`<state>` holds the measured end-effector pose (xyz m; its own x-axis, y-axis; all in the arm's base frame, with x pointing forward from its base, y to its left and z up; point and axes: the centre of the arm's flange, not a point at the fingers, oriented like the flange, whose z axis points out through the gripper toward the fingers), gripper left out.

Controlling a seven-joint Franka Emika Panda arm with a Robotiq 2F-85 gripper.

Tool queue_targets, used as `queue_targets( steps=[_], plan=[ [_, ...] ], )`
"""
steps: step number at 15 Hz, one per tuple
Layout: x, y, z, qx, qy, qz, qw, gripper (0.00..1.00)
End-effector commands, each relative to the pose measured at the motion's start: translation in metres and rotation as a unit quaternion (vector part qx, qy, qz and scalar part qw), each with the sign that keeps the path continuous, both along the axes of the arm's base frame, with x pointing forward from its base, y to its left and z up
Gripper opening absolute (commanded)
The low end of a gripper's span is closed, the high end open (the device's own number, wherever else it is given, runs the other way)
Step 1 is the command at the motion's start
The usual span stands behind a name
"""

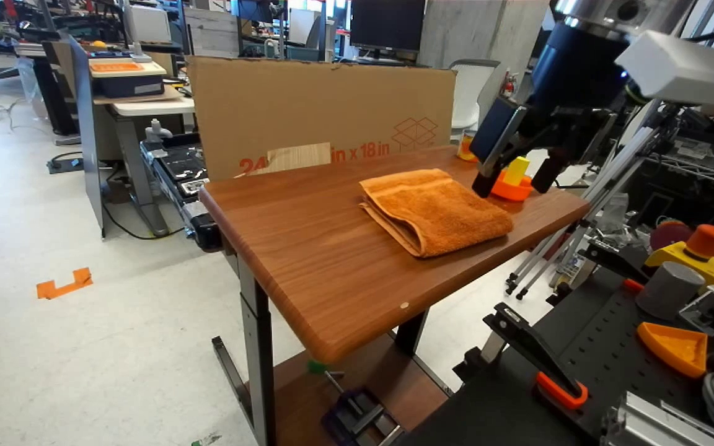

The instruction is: Move the towel to the right

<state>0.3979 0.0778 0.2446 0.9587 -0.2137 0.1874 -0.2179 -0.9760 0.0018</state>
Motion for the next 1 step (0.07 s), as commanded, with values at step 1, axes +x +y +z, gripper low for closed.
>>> queue_targets(
  steps=[1],
  plan=[
    [-0.0007, -0.0001, 0.0008, 0.0, -0.001, -0.001, 1.0, 1.0]
  ],
)
